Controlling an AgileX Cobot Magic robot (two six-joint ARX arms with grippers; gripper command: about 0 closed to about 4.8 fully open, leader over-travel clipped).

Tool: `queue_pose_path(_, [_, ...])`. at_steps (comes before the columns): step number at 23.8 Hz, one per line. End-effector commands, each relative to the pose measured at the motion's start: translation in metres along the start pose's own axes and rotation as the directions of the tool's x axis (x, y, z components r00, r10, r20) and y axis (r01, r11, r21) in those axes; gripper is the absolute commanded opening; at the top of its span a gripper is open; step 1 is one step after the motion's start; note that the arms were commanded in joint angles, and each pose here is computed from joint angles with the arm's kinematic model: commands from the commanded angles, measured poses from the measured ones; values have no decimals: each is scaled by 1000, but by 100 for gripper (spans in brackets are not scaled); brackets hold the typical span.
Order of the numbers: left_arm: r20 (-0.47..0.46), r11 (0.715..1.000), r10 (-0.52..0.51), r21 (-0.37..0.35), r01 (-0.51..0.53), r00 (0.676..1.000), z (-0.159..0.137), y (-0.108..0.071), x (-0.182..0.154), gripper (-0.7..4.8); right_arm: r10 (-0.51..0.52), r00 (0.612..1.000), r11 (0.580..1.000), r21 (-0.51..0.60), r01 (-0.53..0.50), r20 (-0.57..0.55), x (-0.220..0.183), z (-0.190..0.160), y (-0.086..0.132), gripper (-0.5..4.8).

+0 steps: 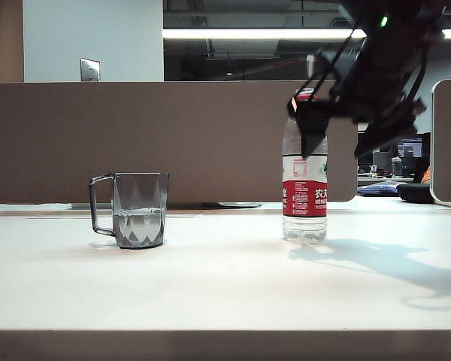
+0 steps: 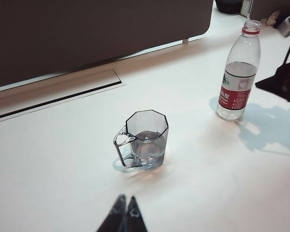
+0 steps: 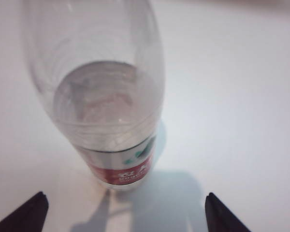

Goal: Pick up the mineral water bottle on the table and pour water into the mug until it's half full.

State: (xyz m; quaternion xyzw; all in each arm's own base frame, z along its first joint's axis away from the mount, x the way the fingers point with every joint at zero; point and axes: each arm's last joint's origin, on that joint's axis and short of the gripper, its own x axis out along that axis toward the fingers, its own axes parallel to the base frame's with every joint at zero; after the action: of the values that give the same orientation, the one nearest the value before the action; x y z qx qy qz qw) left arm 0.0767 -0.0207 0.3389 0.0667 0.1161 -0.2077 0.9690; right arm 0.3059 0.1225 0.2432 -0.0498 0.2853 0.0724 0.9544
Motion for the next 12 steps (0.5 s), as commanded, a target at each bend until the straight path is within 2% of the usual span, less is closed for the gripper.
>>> queue_pose_path(1, [17,1000,2,7,-3,1000,3,0,-2,-3,-3,1000,1000,-3,3,8,-25,8,-5,479])
queue_pose_path(6, [18,1000,1,2,-1,1000,3,0,-2,-3,49,998,999,4,-49,30,-64,12,-11,479])
queue_pose_path(8, [19,1000,0,-13,0,1000,3,0,-2,-3,89,992,995,31,-92,86,-101,7,-19,306])
queue_pose_path(9, [19,1000,0,-23,1,1000,3,0,-2,-3,98,990,994,36,-102,100,-113,4,-22,255])
queue_pose_path(12, [19,999,-5,-47,6,1000,3,0,-2,-5,101,985,993,44,-108,139,-146,-5,-30,199])
